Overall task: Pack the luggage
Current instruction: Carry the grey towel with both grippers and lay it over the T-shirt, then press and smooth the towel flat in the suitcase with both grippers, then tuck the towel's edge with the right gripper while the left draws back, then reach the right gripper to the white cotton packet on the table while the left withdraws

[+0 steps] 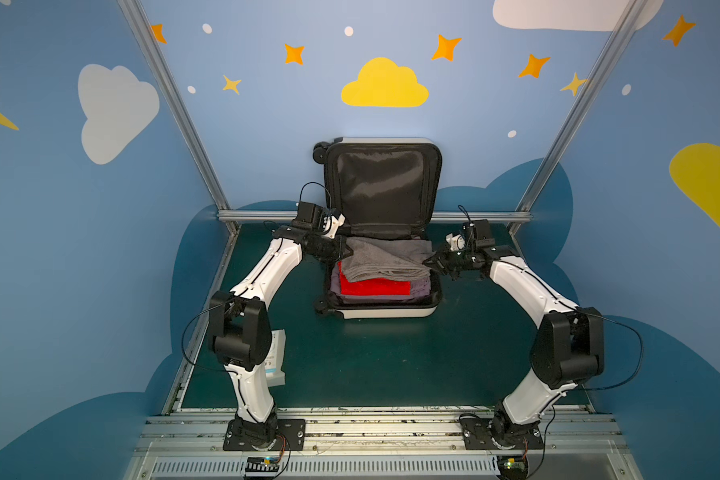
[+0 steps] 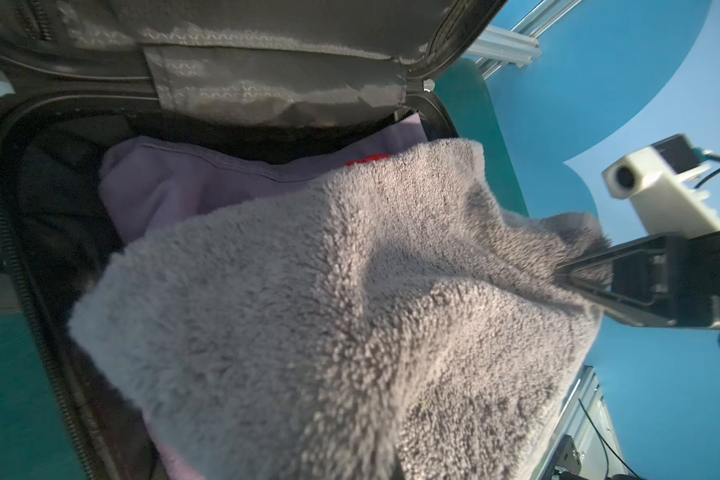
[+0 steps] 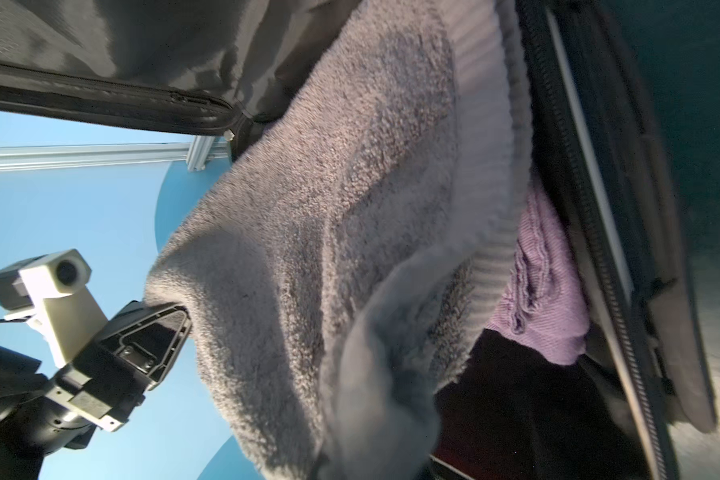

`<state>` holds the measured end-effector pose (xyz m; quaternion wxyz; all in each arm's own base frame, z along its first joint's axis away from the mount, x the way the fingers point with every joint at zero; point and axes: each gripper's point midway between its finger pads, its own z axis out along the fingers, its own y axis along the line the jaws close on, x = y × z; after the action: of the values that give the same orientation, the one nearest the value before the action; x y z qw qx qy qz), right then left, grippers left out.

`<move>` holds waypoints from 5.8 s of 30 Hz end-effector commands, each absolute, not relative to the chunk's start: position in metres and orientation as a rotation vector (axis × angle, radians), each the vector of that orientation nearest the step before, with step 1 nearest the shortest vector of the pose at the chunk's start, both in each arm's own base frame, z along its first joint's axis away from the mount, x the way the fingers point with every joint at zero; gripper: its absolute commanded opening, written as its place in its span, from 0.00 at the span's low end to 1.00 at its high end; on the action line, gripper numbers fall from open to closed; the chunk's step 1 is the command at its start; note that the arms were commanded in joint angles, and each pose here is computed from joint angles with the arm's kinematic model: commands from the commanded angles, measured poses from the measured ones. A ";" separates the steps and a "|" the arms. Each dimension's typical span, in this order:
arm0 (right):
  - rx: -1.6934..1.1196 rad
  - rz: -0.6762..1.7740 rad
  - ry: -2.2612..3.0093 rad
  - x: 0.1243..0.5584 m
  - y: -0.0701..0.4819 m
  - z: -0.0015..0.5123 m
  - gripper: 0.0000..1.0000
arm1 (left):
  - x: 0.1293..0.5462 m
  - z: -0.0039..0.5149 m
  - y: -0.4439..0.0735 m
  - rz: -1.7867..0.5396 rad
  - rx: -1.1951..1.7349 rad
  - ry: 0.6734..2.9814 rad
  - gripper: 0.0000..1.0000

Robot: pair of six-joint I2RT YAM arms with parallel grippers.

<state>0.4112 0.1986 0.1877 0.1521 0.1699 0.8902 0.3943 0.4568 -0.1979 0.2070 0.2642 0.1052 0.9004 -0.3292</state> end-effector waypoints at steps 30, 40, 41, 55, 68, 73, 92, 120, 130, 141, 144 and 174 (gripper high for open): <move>0.244 0.835 2.501 0.403 0.176 0.211 0.42 | 0.423 0.237 -0.218 -0.917 0.297 2.421 0.99; 0.264 0.875 2.705 0.392 0.223 0.137 0.25 | 0.445 0.163 -0.209 -0.782 0.217 2.547 0.99; 0.258 0.881 2.717 0.388 0.230 0.131 0.25 | 0.451 0.158 -0.205 -0.771 0.205 2.553 0.99; 0.235 0.993 2.720 0.402 0.234 0.134 0.31 | 0.492 0.172 -0.207 -0.736 0.242 2.517 0.99; 0.198 1.140 2.527 0.479 0.221 0.206 0.34 | 0.427 0.213 -0.242 -0.915 0.298 2.459 0.99; 0.242 1.164 2.530 0.503 0.226 0.177 0.33 | 0.409 0.173 -0.245 -0.925 0.262 2.518 0.99; 0.282 1.251 2.508 0.530 0.230 0.156 0.33 | 0.431 0.119 -0.208 -0.696 0.209 2.599 0.99; 0.214 1.156 2.644 0.392 0.231 0.122 0.32 | 0.442 0.234 -0.199 -0.741 0.255 2.394 0.99; 0.087 1.138 2.563 0.392 0.230 0.178 0.37 | 0.405 0.267 -0.146 -0.723 0.039 2.320 0.99; 0.026 1.025 2.565 0.367 0.214 0.214 0.85 | 0.340 0.207 -0.023 -0.533 -0.560 2.379 0.99; 0.026 1.040 2.566 0.360 0.214 0.217 0.86 | 0.321 0.183 0.010 -0.493 -0.764 2.358 0.99; -0.187 1.336 2.560 0.289 0.275 0.221 0.85 | 0.232 0.053 0.043 -0.354 -1.192 2.443 0.99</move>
<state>0.2960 0.2721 0.2137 0.1183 -0.0556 0.8844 0.4481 0.2298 0.0454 0.0579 0.2004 -0.4310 0.8718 -0.1188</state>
